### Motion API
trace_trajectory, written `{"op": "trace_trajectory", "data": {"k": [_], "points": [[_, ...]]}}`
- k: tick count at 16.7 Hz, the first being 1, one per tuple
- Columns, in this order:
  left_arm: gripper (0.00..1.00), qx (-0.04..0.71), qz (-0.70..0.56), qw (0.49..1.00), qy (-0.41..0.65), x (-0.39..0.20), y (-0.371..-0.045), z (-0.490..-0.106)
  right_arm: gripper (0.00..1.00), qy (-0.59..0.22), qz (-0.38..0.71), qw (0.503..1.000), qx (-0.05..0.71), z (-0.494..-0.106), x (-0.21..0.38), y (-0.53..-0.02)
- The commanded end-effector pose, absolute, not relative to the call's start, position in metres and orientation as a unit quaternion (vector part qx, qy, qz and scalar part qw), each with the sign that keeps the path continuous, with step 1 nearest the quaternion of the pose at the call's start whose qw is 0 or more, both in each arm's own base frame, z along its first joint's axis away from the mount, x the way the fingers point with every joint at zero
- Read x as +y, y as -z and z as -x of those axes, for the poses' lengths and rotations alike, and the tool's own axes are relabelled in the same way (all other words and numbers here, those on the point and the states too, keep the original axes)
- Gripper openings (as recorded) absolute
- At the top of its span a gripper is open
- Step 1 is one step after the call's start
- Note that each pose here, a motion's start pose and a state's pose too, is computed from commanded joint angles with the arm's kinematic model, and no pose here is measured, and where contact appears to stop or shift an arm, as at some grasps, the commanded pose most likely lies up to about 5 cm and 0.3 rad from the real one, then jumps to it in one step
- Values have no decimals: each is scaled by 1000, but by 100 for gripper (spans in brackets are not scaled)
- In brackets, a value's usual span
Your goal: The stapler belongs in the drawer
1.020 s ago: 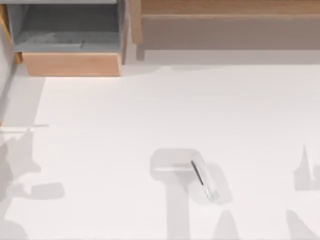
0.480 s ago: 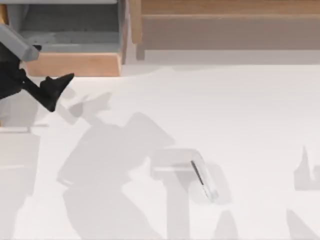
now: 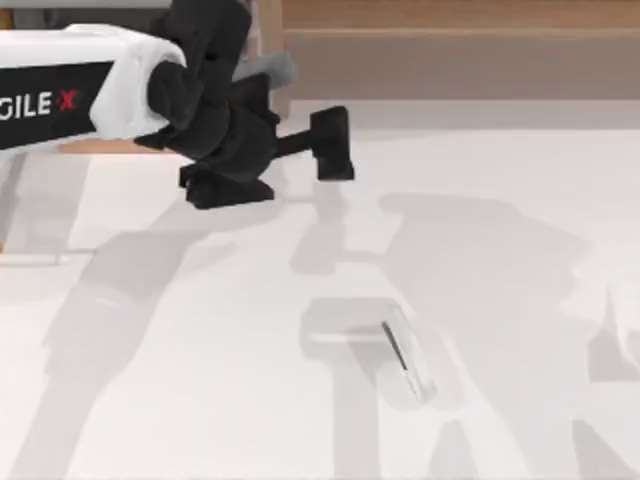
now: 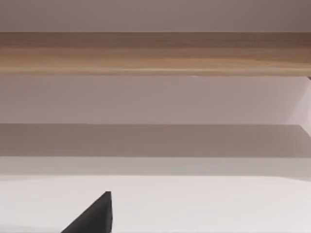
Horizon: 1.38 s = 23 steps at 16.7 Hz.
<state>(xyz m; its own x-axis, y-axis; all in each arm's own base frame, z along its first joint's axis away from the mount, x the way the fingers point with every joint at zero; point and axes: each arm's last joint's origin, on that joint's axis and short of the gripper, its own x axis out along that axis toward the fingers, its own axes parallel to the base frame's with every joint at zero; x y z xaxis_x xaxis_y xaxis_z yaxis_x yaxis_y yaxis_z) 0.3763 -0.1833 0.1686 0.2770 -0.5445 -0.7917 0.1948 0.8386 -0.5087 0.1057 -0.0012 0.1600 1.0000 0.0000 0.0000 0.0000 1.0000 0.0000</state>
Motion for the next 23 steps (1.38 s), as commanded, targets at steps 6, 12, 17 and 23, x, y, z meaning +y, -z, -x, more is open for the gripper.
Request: {"op": "trace_trajectory", "data": {"k": [6,12,17,23], "points": [[100,695,162,701,0,-301,-181,-322,100,0,0,1000,0,-106,-1,-160],[100,696,129,695,-125,-351,-187,-278,100,0,0,1000,0,-106,-1,-160],[100,696,127,695,-130,-353,-188,-276,100,0,0,1000,0,-106,-1,-160],[100,696,127,695,-130,-353,-159,-277,100,0,0,1000,0,-106,-1,-160]]}}
